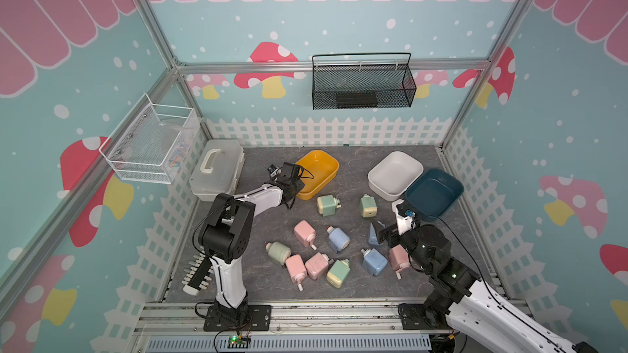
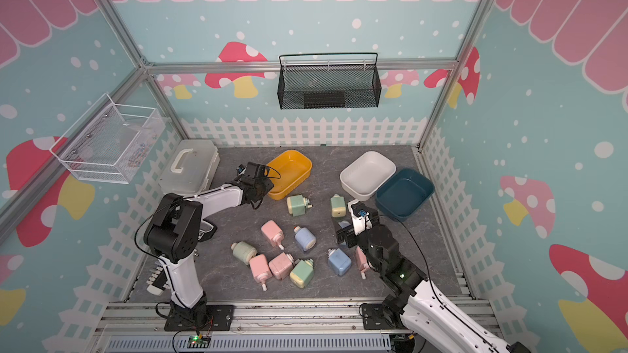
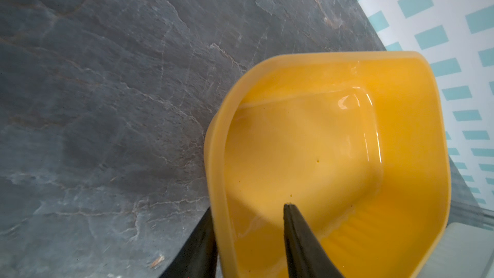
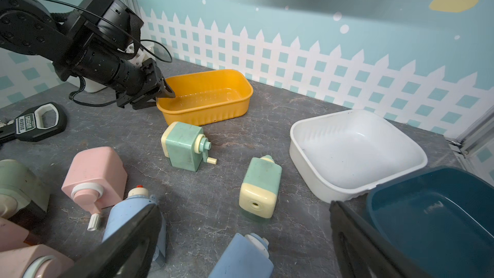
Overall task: Place the pencil sharpeners by color into the storage box
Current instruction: Move the storage box to the center of the board.
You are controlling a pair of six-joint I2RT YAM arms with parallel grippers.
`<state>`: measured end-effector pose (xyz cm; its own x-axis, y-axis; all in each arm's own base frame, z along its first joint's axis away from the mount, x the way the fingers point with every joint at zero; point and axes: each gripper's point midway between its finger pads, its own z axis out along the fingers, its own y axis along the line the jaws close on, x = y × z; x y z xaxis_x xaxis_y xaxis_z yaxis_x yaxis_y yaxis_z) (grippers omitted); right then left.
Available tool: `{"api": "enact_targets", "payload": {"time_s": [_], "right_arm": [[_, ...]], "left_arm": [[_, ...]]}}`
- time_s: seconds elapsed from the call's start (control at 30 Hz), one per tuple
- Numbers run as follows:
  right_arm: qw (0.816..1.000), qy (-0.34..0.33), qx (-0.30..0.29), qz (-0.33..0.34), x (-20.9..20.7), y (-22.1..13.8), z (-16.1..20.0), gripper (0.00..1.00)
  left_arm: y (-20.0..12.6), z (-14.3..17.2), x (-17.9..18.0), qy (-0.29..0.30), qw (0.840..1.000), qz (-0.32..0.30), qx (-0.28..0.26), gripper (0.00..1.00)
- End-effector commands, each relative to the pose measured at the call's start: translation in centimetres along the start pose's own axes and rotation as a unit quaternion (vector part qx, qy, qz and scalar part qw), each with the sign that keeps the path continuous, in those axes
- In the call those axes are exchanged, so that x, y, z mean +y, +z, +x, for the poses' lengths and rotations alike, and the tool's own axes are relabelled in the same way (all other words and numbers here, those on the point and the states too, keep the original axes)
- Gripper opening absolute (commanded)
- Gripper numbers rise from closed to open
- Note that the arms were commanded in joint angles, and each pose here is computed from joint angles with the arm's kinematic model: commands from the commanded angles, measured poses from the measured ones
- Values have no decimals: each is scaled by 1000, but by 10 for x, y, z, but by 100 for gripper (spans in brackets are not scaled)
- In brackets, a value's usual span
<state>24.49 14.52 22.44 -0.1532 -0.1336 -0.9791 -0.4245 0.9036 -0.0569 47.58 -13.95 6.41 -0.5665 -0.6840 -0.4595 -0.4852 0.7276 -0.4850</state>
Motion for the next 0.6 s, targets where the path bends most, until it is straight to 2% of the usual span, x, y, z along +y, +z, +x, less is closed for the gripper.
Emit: {"api": "enact_targets", "payload": {"time_s": [0.0,0.27,0.37,0.57], "right_arm": [[1000,-15,10,16,-7,-8,10,99],[999,-31,8,21,-12,-18,10,99],[999,-36,10,18,-11,-18,11,99],[999,-46,20,6,-6,-15,14,99]], "left_arm": [[-2,-6,1,9,1000,-17,-12,33],[-5,-15,0,21,999,-29,-28,14],[-5,-20,-2,27,999,-31,-30,1],[-10,-35,-9,79,996,-21,-38,0]]}}
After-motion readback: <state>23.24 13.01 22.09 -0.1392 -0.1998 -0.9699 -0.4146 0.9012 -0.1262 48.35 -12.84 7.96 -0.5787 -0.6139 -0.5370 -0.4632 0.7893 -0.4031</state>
